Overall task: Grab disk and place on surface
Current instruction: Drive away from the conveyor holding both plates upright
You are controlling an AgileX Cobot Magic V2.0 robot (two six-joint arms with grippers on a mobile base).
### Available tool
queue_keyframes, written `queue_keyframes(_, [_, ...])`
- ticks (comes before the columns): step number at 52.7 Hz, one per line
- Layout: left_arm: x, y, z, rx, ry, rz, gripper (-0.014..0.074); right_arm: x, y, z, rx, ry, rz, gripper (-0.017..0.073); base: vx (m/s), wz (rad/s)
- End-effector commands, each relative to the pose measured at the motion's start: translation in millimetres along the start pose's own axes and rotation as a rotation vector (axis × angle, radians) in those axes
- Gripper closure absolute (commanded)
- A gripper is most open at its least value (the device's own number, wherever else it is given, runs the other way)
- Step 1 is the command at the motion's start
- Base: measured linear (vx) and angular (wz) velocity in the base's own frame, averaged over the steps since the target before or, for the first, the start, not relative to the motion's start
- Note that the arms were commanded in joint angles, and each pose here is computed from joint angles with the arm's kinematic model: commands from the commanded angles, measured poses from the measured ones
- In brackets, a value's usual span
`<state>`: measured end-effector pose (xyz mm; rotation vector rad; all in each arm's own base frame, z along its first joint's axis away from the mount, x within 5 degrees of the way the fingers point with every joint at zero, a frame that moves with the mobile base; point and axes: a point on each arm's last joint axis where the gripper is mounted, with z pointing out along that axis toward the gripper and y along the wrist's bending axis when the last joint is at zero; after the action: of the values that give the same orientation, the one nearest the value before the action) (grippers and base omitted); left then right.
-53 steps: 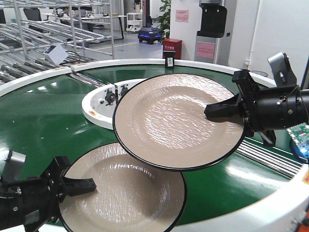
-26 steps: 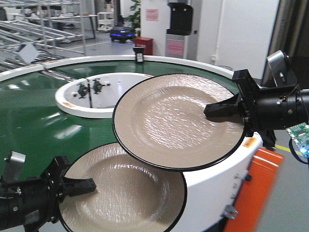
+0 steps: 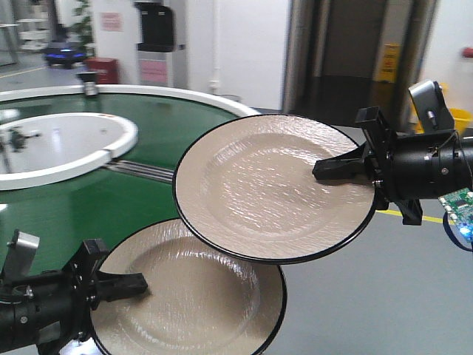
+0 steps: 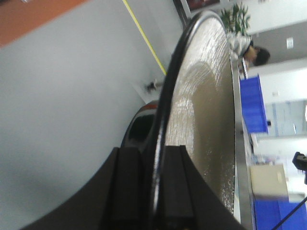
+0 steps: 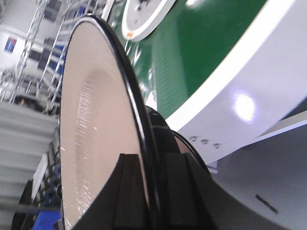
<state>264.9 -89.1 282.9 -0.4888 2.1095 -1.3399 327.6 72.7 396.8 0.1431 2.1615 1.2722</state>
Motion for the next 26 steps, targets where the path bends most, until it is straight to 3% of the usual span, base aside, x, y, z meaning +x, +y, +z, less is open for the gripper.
queue_keyframes(1, [-3.2, -26.6, -8.2, 0.148, -0.025, -0.079, 0.0592, -7.3, 31.2, -17.9, -0.123, -0.096, 0.011, 0.0567, -0.09, -0.66])
queue_keyframes(26, [-3.2, -26.6, -8.2, 0.148, -0.025, -0.079, 0.0592, -7.3, 31.2, -17.9, -0.123, -0.097, 0.01, 0.0567, 0.02, -0.54])
